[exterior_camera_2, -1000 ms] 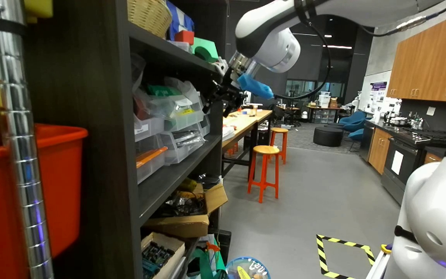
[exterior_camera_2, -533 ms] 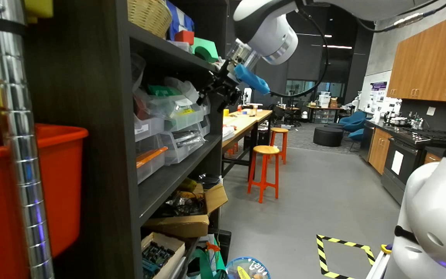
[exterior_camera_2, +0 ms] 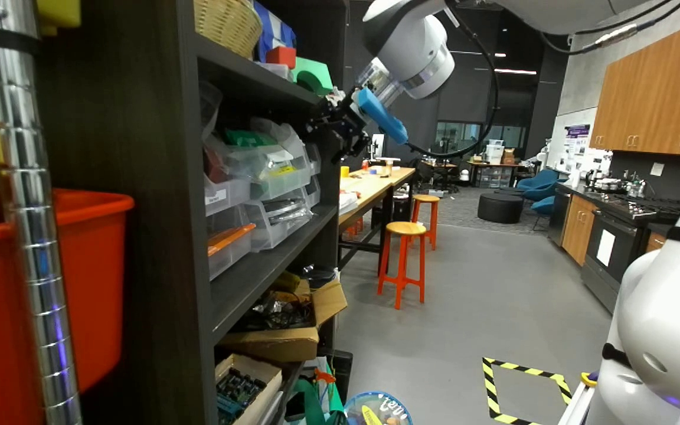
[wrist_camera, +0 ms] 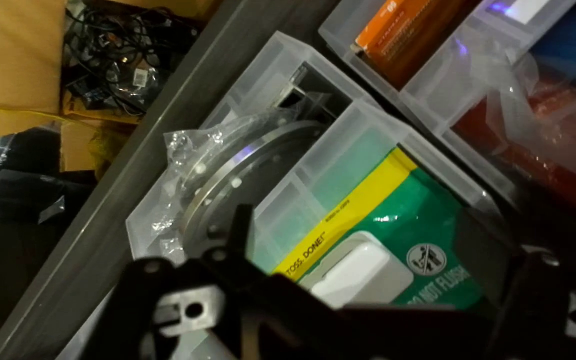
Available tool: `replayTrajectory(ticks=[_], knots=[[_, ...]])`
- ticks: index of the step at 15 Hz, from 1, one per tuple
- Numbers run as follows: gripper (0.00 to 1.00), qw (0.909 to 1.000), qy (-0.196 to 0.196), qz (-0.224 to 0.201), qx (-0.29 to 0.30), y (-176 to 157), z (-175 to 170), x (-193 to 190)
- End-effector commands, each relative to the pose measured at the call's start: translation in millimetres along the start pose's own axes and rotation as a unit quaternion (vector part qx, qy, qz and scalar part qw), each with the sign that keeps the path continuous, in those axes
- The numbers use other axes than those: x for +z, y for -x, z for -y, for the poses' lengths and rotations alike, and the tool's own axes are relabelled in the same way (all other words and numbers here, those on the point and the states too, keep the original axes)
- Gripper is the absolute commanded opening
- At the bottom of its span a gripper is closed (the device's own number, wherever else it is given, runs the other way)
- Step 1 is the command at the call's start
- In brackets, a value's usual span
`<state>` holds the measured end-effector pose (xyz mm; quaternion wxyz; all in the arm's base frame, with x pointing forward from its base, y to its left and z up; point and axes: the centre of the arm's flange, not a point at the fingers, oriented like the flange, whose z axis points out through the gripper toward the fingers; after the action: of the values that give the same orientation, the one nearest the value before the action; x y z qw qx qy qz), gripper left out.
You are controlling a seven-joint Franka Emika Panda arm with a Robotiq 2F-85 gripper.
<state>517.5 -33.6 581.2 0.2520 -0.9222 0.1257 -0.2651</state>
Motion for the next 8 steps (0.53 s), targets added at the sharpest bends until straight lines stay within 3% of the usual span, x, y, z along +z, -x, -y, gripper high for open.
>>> replayTrajectory(ticks=[1,4,8], knots=[[1.0,0.9969,-0.026,-0.064,0.037,-23.3,-12.0,-2.9],[1.0,0.9908,-0.035,-0.117,0.058,-37.2,-19.7,-2.1],[1.0,0.9848,-0.047,-0.154,0.066,-54.1,-21.9,3.0]])
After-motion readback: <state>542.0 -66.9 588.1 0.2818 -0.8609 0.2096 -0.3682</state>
